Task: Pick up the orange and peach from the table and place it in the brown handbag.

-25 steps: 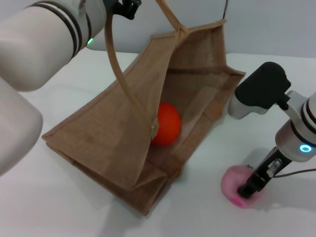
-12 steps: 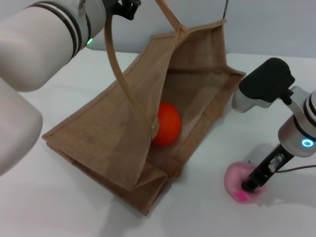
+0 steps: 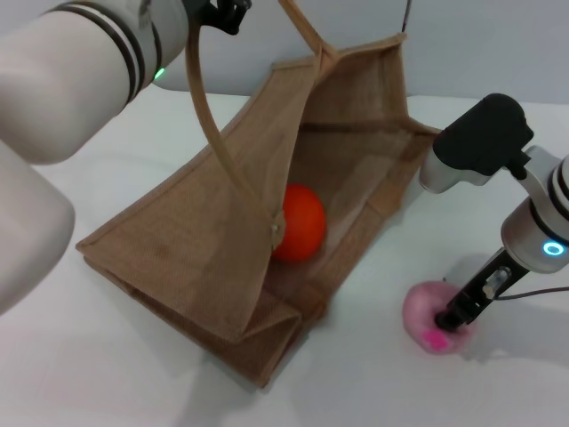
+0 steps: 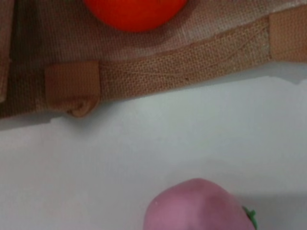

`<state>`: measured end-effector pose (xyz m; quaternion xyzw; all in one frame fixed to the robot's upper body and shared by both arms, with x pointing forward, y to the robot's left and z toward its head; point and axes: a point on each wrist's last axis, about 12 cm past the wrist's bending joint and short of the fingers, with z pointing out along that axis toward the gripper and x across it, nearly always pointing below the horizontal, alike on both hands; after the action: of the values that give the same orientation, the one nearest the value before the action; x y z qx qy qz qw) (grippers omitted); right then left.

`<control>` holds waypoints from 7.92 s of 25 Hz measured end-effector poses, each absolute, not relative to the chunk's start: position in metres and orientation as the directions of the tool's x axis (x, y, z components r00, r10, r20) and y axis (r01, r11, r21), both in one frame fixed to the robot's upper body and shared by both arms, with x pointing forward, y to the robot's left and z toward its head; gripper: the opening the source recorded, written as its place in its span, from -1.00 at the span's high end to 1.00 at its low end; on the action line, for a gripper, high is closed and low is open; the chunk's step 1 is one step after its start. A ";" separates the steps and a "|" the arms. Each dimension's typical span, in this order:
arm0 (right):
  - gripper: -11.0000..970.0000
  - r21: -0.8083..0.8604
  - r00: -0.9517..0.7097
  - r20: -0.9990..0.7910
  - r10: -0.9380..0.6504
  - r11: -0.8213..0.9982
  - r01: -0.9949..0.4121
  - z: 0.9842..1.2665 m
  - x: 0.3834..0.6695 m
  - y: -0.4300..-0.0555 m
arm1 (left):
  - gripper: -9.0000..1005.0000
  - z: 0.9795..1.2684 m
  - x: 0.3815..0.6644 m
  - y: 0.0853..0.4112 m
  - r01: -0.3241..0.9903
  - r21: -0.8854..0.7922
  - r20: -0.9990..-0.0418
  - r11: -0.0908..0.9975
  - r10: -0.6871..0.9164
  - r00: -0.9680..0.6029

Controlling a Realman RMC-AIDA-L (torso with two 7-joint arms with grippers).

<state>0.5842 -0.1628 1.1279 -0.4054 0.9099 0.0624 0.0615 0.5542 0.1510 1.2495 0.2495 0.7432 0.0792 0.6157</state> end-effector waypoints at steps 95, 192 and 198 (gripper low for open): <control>-0.59 -0.186 -0.646 -0.592 -0.482 0.861 -0.473 1.203 0.636 -0.231 | 0.22 1.255 0.565 0.137 0.350 0.279 -0.947 0.894 0.316 -0.054; -0.58 -0.167 -0.658 -0.578 -0.483 0.859 -0.483 1.194 0.646 -0.222 | -0.73 1.196 0.574 0.152 0.273 0.223 -0.884 0.936 0.312 -0.347; -0.58 -0.168 -0.478 -0.775 -0.413 0.864 -0.474 1.204 0.640 -0.217 | -0.72 1.191 0.579 0.173 0.259 0.147 -0.939 0.955 0.217 -0.267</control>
<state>0.6402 -0.2169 1.2041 -0.2583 0.8589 0.0348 0.4409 0.5788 0.1734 1.1906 0.1497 0.7957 -0.0181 0.5867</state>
